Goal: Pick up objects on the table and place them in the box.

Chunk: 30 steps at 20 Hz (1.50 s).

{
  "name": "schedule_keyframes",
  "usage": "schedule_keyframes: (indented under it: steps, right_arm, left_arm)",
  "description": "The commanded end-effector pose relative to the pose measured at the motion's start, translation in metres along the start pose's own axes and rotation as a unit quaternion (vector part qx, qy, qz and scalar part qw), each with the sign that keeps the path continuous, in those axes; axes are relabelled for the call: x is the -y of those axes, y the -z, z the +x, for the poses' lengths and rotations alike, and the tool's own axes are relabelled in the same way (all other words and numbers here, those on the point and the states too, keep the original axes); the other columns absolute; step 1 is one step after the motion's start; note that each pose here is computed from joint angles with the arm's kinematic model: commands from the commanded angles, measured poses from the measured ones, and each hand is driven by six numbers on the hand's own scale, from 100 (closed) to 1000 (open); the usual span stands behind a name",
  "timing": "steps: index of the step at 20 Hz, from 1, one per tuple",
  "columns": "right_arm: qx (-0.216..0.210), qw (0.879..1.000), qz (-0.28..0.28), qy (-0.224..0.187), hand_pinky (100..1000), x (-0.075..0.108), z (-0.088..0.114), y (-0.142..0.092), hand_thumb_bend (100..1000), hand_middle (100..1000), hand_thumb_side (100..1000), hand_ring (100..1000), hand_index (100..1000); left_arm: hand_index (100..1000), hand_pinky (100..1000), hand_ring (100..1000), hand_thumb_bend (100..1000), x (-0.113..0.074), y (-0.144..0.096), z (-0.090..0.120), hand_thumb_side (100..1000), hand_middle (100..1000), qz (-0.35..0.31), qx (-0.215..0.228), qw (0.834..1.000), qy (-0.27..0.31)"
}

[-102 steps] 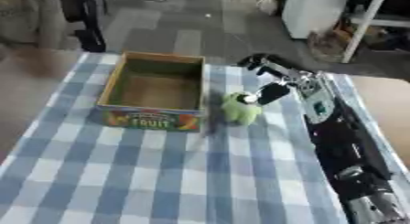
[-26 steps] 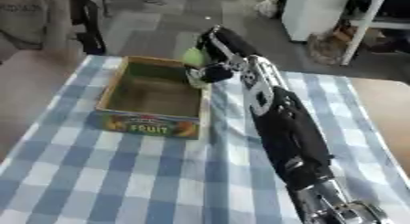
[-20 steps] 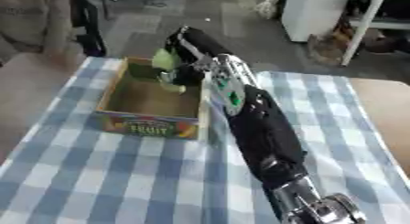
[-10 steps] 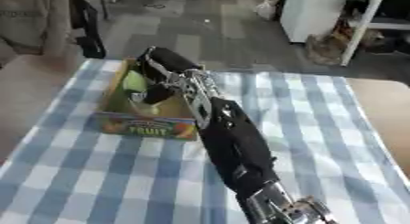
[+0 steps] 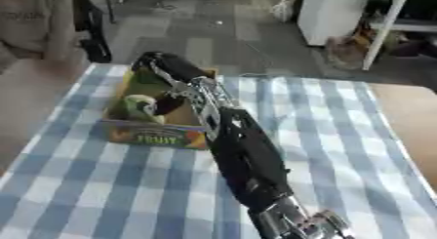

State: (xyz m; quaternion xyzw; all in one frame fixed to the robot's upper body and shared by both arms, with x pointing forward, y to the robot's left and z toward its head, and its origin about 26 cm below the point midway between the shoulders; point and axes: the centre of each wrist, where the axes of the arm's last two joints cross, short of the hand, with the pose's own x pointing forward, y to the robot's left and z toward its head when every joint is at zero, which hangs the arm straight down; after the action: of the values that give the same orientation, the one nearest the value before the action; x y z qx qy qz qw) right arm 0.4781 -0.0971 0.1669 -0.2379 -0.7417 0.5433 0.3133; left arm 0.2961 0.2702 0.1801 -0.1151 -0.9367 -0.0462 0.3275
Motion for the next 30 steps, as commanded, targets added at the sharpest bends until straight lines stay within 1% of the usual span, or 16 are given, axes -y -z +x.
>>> schedule_keyframes:
  steps: [1, 3, 4, 6, 7, 8, 9, 11, 12, 14, 15, 18, 21, 26, 30]
  right_arm:
    - [-0.005, 0.999, -0.042, -0.006, 775, 0.02, -0.008, -0.003, 497, 858, 320, 845, 875]
    - [-0.013, 0.998, -0.064, 0.001, 761, 0.025, -0.013, -0.008, 478, 845, 295, 833, 867]
    - [-0.018, 0.997, -0.076, 0.006, 744, 0.028, -0.017, -0.011, 460, 831, 267, 818, 858]
    - [-0.031, 0.993, -0.106, 0.032, 710, 0.032, -0.023, -0.019, 445, 793, 225, 785, 837]
    - [-0.036, 0.991, -0.122, 0.052, 709, 0.033, -0.026, -0.023, 443, 787, 218, 782, 835]
    - [-0.041, 0.987, -0.138, 0.078, 698, 0.033, -0.029, -0.027, 400, 766, 211, 767, 826]
    - [-0.044, 0.981, -0.153, 0.11, 693, 0.033, -0.033, -0.033, 449, 758, 204, 761, 823]
    - [-0.046, 0.967, -0.177, 0.177, 686, 0.034, -0.041, -0.045, 461, 754, 205, 757, 820]
    - [-0.047, 0.96, -0.185, 0.203, 684, 0.036, -0.045, -0.051, 468, 759, 203, 757, 825]
    - [-0.044, 0.949, -0.197, 0.242, 680, 0.041, -0.051, -0.064, 476, 761, 200, 756, 830]
    - [-0.04, 0.945, -0.201, 0.253, 682, 0.044, -0.054, -0.07, 476, 765, 199, 757, 836]
    - [-0.028, 0.941, -0.211, 0.261, 679, 0.057, -0.061, -0.087, 480, 768, 191, 757, 846]
    - [-0.029, 0.936, -0.226, 0.268, 675, 0.065, -0.067, -0.101, 483, 766, 189, 754, 845]
    - [-0.039, 0.926, -0.253, 0.276, 671, 0.073, -0.074, -0.121, 491, 763, 185, 751, 840]
    - [-0.05, 0.918, -0.269, 0.288, 663, 0.075, -0.079, -0.134, 495, 759, 187, 743, 836]
  left_arm:
    - [655, 605, 557, 100, 0.001, 0.005, 0.006, 612, 567, -0.008, 0.014, 1.0, 0.001]
    - [655, 605, 557, 100, 0.001, 0.004, 0.006, 612, 567, -0.007, 0.014, 1.0, 0.002]
    - [655, 605, 557, 100, 0.0, 0.004, 0.006, 612, 567, -0.006, 0.013, 1.0, 0.002]
    - [655, 605, 557, 100, 0.0, 0.003, 0.006, 611, 567, -0.006, 0.012, 1.0, 0.003]
    - [655, 605, 557, 100, 0.0, 0.003, 0.006, 611, 567, -0.006, 0.012, 1.0, 0.004]
    - [655, 605, 558, 100, 0.0, 0.003, 0.006, 610, 567, -0.006, 0.012, 1.0, 0.004]
    - [655, 605, 558, 100, 0.0, 0.003, 0.006, 611, 567, -0.006, 0.012, 1.0, 0.005]
    - [655, 605, 558, 100, 0.0, 0.004, 0.006, 613, 568, -0.006, 0.014, 1.0, 0.006]
    - [655, 605, 558, 100, 0.0, 0.004, 0.006, 612, 568, -0.007, 0.014, 1.0, 0.007]
    - [655, 605, 558, 100, -0.001, 0.003, 0.006, 610, 568, -0.007, 0.012, 1.0, 0.008]
    - [656, 605, 558, 100, -0.001, 0.003, 0.006, 611, 568, -0.006, 0.011, 1.0, 0.009]
    - [656, 605, 559, 100, -0.001, 0.003, 0.006, 612, 568, -0.006, 0.013, 1.0, 0.01]
    - [656, 605, 559, 100, -0.002, 0.002, 0.006, 612, 568, -0.004, 0.012, 1.0, 0.012]
    - [656, 605, 559, 100, -0.002, 0.003, 0.007, 611, 569, -0.005, 0.013, 1.0, 0.013]
    - [656, 605, 560, 100, -0.002, 0.002, 0.007, 607, 569, -0.003, 0.012, 1.0, 0.014]
